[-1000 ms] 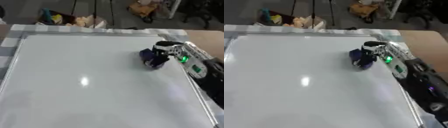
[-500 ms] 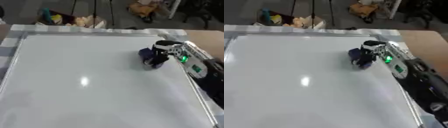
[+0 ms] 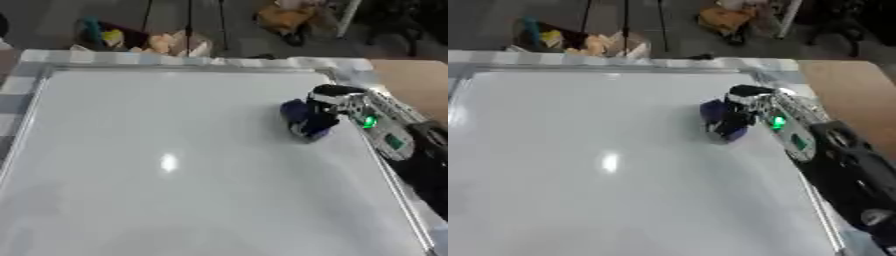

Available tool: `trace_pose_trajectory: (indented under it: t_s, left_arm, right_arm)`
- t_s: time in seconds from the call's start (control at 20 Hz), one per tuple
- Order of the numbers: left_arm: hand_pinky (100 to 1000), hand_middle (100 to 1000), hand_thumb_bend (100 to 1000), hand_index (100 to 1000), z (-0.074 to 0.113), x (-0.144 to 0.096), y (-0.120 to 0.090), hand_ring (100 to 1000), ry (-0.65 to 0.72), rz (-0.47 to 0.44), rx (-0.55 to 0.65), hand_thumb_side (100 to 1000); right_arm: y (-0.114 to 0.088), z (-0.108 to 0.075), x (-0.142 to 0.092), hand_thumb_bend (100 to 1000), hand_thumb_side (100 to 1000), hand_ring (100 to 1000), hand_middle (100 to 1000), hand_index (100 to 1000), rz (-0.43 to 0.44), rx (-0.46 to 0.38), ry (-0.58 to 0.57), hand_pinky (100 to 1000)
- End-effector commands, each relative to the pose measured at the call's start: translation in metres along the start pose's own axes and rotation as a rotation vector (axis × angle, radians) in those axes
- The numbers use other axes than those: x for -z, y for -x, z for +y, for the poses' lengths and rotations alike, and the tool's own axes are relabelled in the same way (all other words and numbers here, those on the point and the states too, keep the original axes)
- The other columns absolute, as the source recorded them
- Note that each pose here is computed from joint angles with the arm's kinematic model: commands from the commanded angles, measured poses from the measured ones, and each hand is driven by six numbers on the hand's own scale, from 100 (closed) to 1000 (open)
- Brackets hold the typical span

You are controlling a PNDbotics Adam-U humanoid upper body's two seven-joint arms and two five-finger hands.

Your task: Wipe the whiteboard clean with a brush.

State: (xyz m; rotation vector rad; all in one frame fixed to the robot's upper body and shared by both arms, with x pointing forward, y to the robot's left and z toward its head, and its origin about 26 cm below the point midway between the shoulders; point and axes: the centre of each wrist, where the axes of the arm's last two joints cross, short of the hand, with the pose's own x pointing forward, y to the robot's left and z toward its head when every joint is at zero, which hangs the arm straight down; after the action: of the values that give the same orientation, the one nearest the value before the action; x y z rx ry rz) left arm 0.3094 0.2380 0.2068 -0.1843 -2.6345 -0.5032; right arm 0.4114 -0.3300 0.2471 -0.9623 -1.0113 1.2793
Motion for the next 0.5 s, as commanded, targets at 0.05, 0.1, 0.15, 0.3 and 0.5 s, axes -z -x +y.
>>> trace_pose_trajectory:
  t_s: [0.05, 0.1, 0.15, 0.3, 0.5]
  left_arm:
    - [367, 558, 100, 607, 0.0, 0.005, -0.005, 715, 0.009, -0.029, 0.005, 941]
    - [367, 558, 100, 607, 0.0, 0.005, -0.005, 715, 0.009, -0.029, 0.005, 941]
    - [367, 558, 100, 608, 0.0, 0.005, -0.005, 715, 0.009, -0.03, 0.005, 941]
    - [367, 558, 100, 608, 0.0, 0.005, -0.005, 715, 0.01, -0.031, 0.005, 941]
    - [366, 558, 100, 608, 0.0, 0.005, -0.005, 715, 0.01, -0.031, 0.006, 940]
  right_arm:
    - [0.012, -0.009, -0.004, 100, 517, 569, 290, 432, 0.046, -0.009, 0.029, 469]
    - [0.014, -0.008, -0.003, 100, 519, 571, 293, 433, 0.054, -0.01, 0.029, 471]
    - [0.016, -0.007, -0.003, 100, 520, 572, 297, 434, 0.063, -0.013, 0.031, 472]
    - [0.023, -0.004, -0.001, 100, 526, 577, 313, 436, 0.095, -0.017, 0.033, 475]
    - [0.034, 0.0, 0.002, 100, 530, 582, 331, 439, 0.146, -0.026, 0.039, 478]
